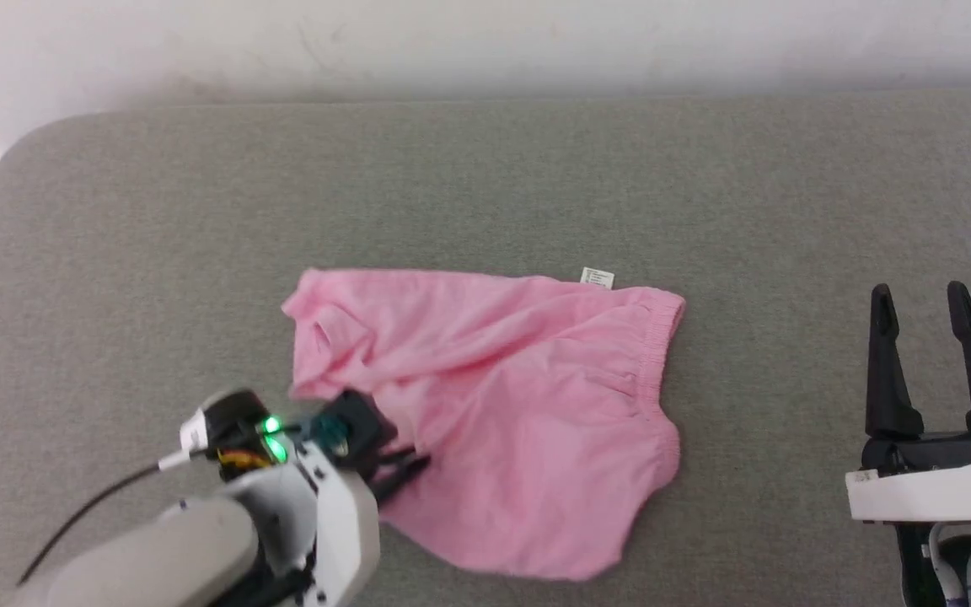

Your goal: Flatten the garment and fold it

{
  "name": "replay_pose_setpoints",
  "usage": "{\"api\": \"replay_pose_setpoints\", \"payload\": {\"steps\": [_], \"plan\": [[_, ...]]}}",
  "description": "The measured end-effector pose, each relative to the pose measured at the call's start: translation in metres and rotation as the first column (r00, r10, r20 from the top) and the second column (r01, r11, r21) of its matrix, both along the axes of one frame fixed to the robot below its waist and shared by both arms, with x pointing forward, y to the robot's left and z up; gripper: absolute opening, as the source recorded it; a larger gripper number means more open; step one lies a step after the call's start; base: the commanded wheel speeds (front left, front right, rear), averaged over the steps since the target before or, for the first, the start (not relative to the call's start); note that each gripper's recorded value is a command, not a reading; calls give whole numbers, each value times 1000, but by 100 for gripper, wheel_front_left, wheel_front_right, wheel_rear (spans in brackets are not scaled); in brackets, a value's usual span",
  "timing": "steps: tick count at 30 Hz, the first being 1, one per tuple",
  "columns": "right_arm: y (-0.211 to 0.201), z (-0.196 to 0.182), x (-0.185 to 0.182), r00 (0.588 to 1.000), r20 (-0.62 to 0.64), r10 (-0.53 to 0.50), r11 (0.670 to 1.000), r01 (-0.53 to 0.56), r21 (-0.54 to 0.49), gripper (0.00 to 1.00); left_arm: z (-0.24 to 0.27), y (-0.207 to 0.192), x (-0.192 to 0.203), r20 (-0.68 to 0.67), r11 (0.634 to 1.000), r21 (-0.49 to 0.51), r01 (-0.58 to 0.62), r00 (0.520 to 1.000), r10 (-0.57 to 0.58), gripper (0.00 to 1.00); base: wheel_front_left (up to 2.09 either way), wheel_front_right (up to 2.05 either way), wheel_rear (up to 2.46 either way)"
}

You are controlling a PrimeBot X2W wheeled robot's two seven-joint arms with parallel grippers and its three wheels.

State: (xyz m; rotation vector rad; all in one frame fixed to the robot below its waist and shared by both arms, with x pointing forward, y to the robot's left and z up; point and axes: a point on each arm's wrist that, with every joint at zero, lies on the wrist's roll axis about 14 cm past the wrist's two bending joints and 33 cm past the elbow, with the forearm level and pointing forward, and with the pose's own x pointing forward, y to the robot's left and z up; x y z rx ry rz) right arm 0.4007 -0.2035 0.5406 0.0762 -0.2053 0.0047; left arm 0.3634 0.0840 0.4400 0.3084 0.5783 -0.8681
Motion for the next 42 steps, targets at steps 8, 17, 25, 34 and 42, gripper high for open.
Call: {"api": "replay_pose_setpoints", "payload": {"steps": [8,17,25,34,42], "plan": [[17,3,5,999,12,49,999,-49,11,100,-40,3,-73,-216,998,-1,-61,975,59,43,0,0,0],[17,8,1,999,26,47,999,-47,10,100,-18,10,-54,-106,991,-41,-125,987,121,100,0,0,0],[17,10,-1,998,30,50,998,-51,22,100,63,67,8,127,970,-23,-241,962,242,100,0,0,0],[14,1,2,999,5,40,999,-40,29,100,52,111,46,58,936,103,-337,941,332,100,0,0,0],[8,-6,10,1000,-11,20,999,-20,26,100,1,104,61,-97,937,196,-288,946,310,100,0,0,0]]}}
